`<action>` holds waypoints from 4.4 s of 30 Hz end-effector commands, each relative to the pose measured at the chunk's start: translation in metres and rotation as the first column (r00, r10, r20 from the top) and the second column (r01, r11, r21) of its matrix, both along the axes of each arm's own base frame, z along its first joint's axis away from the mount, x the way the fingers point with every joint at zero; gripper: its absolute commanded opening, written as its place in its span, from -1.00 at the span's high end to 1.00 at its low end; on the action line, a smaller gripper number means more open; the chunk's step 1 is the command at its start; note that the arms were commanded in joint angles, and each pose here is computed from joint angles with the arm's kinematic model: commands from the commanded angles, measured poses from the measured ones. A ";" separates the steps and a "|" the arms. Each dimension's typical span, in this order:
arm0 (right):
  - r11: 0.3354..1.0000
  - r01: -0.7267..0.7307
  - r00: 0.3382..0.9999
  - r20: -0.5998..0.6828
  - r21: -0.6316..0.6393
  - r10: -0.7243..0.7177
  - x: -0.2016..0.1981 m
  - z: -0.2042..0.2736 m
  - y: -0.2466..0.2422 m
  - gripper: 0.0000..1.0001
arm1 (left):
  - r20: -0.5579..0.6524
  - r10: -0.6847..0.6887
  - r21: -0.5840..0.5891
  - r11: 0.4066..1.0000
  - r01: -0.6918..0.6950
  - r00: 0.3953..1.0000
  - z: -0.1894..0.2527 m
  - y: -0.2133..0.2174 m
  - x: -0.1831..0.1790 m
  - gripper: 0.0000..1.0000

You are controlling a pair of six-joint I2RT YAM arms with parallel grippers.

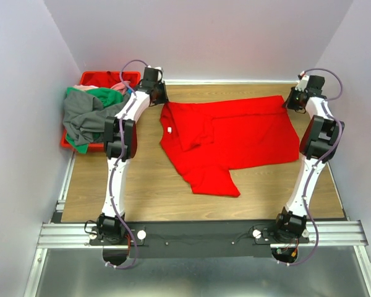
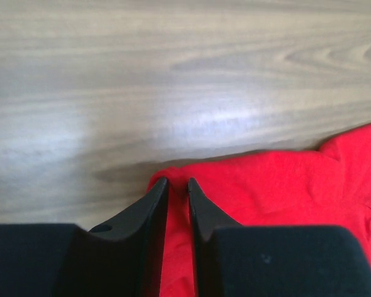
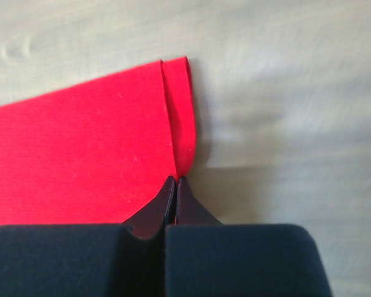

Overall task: Fold and stack the t-shirts
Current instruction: Fold the tshirt

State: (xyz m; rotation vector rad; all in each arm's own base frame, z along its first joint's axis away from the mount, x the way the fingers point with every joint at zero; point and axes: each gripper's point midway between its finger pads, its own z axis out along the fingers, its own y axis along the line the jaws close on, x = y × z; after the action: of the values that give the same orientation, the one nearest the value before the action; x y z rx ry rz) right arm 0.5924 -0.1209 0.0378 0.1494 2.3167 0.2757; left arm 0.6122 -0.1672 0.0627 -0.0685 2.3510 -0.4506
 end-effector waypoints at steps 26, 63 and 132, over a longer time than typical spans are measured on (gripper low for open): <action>0.901 -0.288 0.955 -0.024 -0.325 0.296 -0.135 0.083 0.065 -0.99 | 0.633 -0.066 0.065 0.997 0.033 0.772 0.284 0.048 -0.192 -0.55; -0.112 -0.948 -0.034 -0.257 -0.297 0.966 -0.403 -0.023 0.362 0.35 | 0.755 -0.114 0.061 0.993 0.104 0.646 0.234 0.064 -0.335 -0.79; -0.029 -0.774 0.261 -0.361 -0.633 0.895 -0.304 0.020 0.377 0.99 | 0.715 -0.264 0.055 0.944 0.324 0.647 0.218 0.026 -0.341 -0.61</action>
State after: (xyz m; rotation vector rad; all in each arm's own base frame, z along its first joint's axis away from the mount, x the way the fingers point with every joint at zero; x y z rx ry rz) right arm 0.2798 0.2569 0.0481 -1.8638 1.7849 -0.0936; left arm 0.2755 -0.1389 0.2686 0.3936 1.5907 -0.5896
